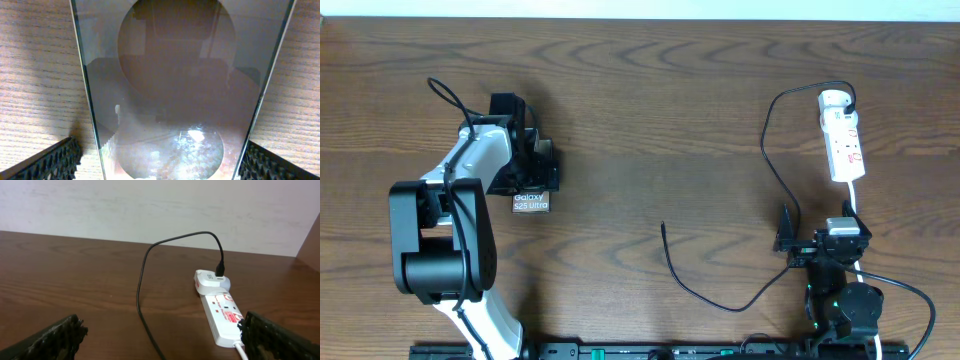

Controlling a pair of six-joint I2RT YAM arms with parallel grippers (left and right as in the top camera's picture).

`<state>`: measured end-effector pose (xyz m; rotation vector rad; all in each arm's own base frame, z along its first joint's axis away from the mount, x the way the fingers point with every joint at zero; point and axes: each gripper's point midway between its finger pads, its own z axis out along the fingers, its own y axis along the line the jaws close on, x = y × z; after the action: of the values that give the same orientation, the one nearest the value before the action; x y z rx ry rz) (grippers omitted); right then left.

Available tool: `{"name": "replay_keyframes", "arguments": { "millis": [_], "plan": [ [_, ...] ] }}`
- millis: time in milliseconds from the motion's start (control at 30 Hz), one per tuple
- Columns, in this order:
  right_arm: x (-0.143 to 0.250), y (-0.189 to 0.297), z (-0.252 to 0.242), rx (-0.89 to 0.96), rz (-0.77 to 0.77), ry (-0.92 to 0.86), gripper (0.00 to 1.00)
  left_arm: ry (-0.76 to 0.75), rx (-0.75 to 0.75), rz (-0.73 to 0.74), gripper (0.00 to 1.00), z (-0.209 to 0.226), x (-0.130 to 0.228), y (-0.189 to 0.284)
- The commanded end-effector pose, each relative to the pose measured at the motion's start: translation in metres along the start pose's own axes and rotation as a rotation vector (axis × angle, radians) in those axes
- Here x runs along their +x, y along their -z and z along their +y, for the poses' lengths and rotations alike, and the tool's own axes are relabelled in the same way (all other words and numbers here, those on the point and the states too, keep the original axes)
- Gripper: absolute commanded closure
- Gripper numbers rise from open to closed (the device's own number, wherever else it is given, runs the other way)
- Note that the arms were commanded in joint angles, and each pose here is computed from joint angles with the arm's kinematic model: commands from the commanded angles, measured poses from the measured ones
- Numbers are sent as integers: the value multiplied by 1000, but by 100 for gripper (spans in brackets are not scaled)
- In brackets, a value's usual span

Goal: Plug charger to phone and switch on socket
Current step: 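Close the left gripper on the phone box and hold it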

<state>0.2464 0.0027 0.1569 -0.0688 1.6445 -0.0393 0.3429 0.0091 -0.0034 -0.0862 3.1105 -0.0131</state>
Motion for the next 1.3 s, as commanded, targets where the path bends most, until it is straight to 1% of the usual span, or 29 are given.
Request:
{"name": "replay_keyframes", "arguments": {
  "millis": [0, 100, 467, 533, 567, 833, 1167, 1233, 1267],
  "plan": [
    [0, 0, 2, -6, 0, -11, 1, -18, -5, 24, 2, 1, 4, -10],
    [0, 0, 2, -6, 0, -11, 1, -44, -1, 16, 2, 0, 2, -10],
    [0, 0, 2, -6, 0, -11, 1, -52, 0, -9, 2, 0, -4, -10],
    [0, 0, 2, -6, 0, -11, 1, -52, 0, -2, 7, 0, -2, -10],
    [0, 0, 2, -6, 0, -11, 1, -51, 0, 6, 8, 0, 0, -10],
    [0, 0, 2, -6, 0, -11, 1, -52, 3, 29, 8, 0, 5, -10],
    [0, 0, 2, -6, 0, -11, 1, -82, 8, 3, 8, -1, -1, -10],
    [0, 0, 2, -6, 0, -11, 1, -97, 19, -6, 8, -3, -3, -10],
    [0, 0, 2, -6, 0, -11, 1, -120, 51, -12, 8, -9, -4, -10]
  ]
}}
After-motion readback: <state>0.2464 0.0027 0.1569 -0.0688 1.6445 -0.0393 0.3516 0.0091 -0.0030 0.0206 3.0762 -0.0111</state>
